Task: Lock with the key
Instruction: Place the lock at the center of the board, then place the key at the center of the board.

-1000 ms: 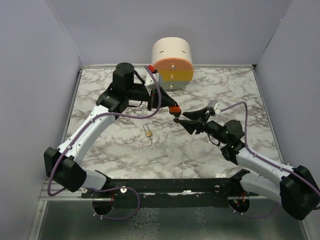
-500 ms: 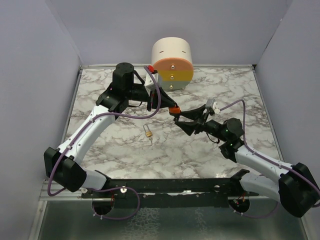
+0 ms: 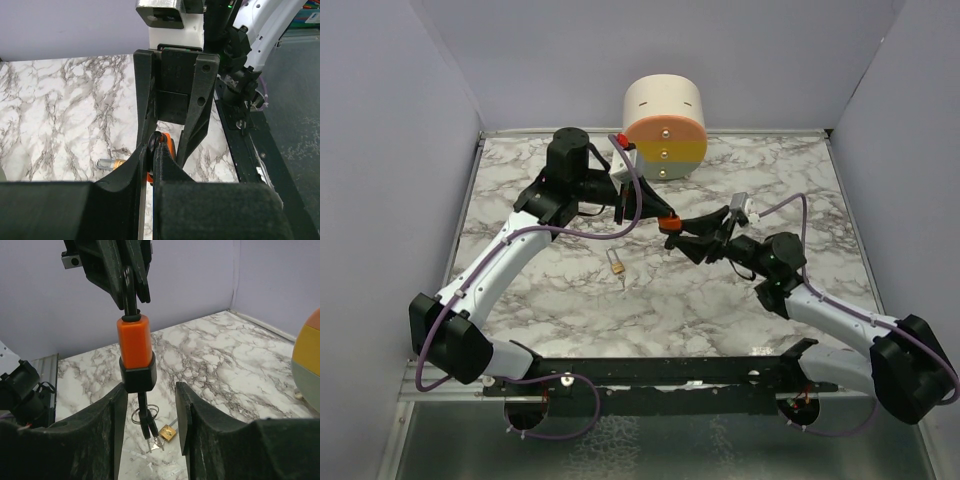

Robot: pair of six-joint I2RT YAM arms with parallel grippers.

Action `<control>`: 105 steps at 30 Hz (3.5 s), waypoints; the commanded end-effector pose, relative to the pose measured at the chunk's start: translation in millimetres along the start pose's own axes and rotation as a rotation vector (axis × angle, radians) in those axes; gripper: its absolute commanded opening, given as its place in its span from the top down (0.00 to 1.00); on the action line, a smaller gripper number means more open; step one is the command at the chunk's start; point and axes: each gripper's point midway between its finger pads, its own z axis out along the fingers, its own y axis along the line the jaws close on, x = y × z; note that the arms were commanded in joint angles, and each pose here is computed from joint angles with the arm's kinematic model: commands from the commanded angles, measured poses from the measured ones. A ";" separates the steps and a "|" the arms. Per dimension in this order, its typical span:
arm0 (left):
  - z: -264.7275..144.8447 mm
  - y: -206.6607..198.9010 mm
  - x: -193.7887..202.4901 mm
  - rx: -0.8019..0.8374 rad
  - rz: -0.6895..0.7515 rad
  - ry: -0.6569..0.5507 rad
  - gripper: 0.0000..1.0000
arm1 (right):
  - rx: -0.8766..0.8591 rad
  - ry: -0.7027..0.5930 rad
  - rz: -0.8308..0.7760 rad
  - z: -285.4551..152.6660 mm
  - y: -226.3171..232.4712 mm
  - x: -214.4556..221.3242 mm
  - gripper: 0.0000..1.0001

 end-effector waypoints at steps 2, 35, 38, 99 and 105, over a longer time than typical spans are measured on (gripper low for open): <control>1.7 -9.2 -12.9 0.055 0.056 -0.037 1.00 | -0.045 -0.049 -0.026 9.6 4.9 -17.7 0.60; -24.5 46.7 -85.4 -0.261 0.217 -0.202 1.00 | 0.027 0.119 0.087 -28.1 6.1 58.3 0.98; -21.1 61.0 -60.4 -0.281 0.146 -0.132 1.00 | 0.086 0.100 0.079 -30.2 -2.6 54.2 0.98; -17.4 170.9 286.7 -0.389 -0.669 0.256 0.51 | 0.594 0.513 0.274 -18.3 -126.2 214.9 0.60; -27.5 185.6 252.5 -0.434 -0.599 0.214 0.49 | 0.563 0.432 0.188 -5.9 -127.0 174.2 0.58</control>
